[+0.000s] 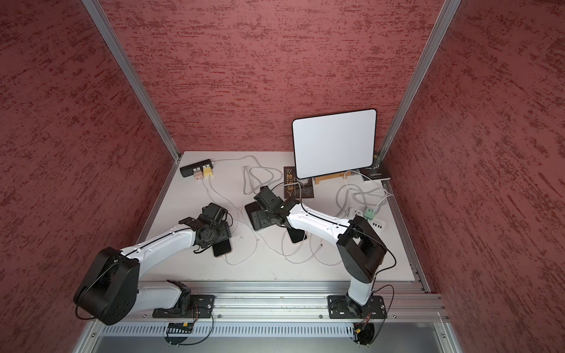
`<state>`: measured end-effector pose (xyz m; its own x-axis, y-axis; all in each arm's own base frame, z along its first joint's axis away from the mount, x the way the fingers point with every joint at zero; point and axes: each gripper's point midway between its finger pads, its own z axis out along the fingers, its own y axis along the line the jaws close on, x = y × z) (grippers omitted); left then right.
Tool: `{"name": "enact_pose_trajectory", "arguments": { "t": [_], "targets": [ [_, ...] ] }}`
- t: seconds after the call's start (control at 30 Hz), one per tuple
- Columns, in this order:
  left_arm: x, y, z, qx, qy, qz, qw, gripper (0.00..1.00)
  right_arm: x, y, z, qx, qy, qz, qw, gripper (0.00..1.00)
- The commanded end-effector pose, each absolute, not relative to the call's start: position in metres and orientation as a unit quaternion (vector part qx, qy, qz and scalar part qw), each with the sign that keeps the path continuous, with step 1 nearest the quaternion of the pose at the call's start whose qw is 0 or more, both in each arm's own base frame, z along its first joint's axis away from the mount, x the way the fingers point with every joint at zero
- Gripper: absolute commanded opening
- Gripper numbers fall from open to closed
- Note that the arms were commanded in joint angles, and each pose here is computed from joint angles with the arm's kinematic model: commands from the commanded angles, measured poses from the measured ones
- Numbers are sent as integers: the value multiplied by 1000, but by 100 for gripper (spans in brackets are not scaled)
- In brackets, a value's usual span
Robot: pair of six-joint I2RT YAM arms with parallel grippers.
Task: Unplug the charging cable from the phone
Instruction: Pick up the phone at the center of the board.
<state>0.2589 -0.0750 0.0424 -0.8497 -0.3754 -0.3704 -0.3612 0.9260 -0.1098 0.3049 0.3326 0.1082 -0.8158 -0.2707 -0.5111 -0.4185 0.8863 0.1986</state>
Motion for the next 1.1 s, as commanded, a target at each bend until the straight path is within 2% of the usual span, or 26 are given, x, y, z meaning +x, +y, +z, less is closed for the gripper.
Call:
{"name": "enact_pose_trajectory", "arguments": {
  "t": [0.0,0.57,0.73,1.07],
  "targets": [
    [277,-74,72,-189,952,-25,240,34,298,350,128,-209,916,221,261,94],
    [308,-79,128,-206,922,-71,322,20,237,408,140,-300,824,383,291,80],
    [315,-83,141,-211,911,-89,343,18,221,422,143,-314,801,401,317,77],
    [323,-86,162,-213,896,-111,373,14,199,453,120,-354,792,377,325,71]
  ]
}}
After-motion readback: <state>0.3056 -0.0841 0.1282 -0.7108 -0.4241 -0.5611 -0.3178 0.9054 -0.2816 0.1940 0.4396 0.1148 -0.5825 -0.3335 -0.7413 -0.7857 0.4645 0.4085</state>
